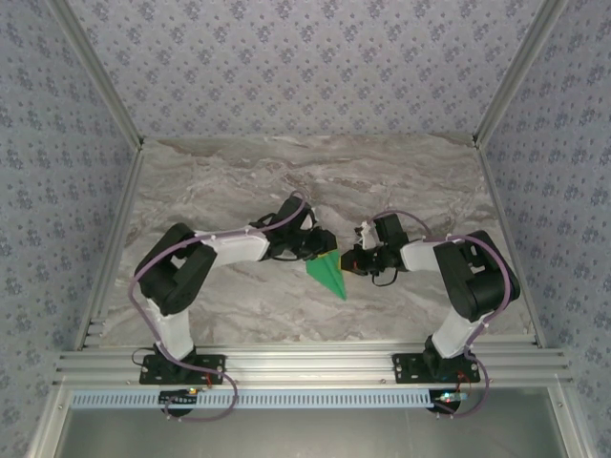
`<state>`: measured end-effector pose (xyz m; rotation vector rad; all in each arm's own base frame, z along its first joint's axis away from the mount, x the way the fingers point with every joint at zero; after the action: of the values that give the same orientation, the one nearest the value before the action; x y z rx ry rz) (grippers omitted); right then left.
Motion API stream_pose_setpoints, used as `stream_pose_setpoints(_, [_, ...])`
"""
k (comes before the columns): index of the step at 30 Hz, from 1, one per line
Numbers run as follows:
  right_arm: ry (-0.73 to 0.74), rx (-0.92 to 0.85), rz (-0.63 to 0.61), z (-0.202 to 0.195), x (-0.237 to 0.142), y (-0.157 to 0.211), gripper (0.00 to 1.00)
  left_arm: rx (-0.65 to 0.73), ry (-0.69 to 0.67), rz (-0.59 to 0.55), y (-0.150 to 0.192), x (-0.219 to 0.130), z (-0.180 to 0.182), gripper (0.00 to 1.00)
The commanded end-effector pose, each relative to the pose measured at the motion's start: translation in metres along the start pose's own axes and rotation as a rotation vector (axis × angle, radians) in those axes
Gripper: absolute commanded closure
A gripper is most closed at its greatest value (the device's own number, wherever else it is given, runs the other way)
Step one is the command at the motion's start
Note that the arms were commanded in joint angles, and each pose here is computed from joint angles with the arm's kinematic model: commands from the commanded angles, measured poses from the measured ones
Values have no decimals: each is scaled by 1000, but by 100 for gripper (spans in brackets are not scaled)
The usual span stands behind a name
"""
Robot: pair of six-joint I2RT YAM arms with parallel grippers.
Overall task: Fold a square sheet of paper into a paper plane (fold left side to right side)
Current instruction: Fourth fold the wing at the center of the table.
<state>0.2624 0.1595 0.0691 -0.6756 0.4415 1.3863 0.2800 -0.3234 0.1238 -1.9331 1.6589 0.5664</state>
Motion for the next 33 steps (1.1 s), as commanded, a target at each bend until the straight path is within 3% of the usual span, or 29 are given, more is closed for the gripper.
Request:
stream_pose_setpoints(1, [127, 51, 51, -23, 6, 14, 92, 21, 23, 46, 0, 14, -3, 74])
stream_pose_setpoints(19, [178, 41, 72, -27, 4, 18, 92, -19, -178, 62, 11, 26, 44, 77])
stream_pose_setpoints(33, [77, 0, -12, -2, -9, 3, 87, -46, -258, 78, 20, 28, 68, 77])
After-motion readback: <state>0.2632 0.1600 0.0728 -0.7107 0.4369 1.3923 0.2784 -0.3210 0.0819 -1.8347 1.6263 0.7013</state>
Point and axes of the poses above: each hand's point on the last joint's axis, 136 mm out from that joint toward the fingers, its own x axis out along the fingers, its own z axis along the line the jaws close on, y = z × x, the point moved 8 cm from there along -x, back along the fingers
